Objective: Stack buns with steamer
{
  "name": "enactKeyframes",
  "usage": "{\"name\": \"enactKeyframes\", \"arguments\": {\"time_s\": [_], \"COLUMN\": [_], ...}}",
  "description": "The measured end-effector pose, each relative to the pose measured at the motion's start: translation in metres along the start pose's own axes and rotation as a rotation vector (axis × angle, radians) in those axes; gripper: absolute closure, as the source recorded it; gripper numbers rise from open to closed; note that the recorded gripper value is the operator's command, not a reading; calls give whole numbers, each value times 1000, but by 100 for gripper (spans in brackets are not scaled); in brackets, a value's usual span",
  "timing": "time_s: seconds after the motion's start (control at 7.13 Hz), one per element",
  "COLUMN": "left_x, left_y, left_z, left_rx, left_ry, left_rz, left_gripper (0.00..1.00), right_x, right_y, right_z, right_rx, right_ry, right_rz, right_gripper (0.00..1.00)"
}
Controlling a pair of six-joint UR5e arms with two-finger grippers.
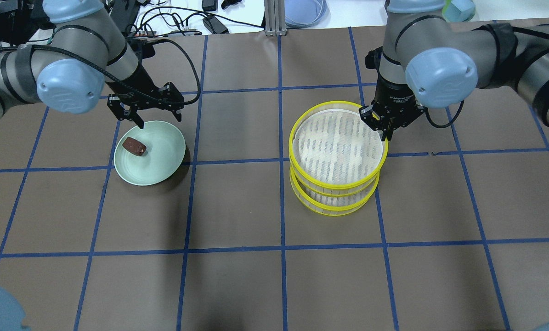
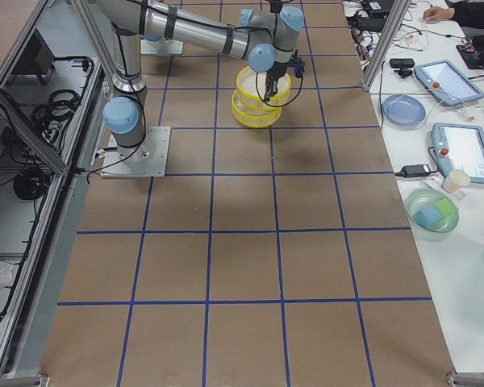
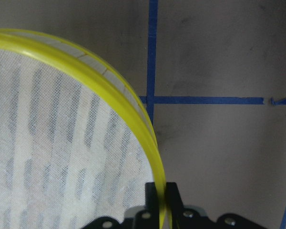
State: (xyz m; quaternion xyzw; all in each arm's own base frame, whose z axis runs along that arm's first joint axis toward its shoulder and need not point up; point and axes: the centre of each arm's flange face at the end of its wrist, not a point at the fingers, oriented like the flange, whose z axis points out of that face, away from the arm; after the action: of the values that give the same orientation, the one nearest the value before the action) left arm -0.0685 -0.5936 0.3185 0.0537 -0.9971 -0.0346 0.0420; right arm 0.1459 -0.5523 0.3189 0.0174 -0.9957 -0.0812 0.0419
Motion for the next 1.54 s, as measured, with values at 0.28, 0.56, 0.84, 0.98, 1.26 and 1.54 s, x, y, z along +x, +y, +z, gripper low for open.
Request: {"name": "enactKeyframes", "arguments": {"time_s": [0.28, 0.56, 0.84, 0.98, 1.26, 1.54], "left_x": [-41, -57, -75, -82, -95, -100], "left_y": [-15, -28, -39, -38, -34, -35], "left_z": [24, 51, 70, 78, 90, 100], "left_rx": [-32, -47, -48, -56, -74, -83], "left_ry": [-17, -35, -42, -41, -35, -31], "left_rz": [-18, -30, -51, -62, -82, -92], "left_gripper": [0, 0, 1, 5, 14, 14], "right_x": [-1, -2, -5, -6, -5, -1], "right_y": [5, 6, 8, 9, 10, 15], "right_z": [21, 27, 29, 29, 25, -7], "right_rx": [1, -1, -4, -4, 6, 73], "right_ry": [20, 22, 21, 23, 25, 18], "right_rz": [-27, -35, -40, -42, -40, -26], "right_gripper": [100, 100, 93, 39, 1, 0]}}
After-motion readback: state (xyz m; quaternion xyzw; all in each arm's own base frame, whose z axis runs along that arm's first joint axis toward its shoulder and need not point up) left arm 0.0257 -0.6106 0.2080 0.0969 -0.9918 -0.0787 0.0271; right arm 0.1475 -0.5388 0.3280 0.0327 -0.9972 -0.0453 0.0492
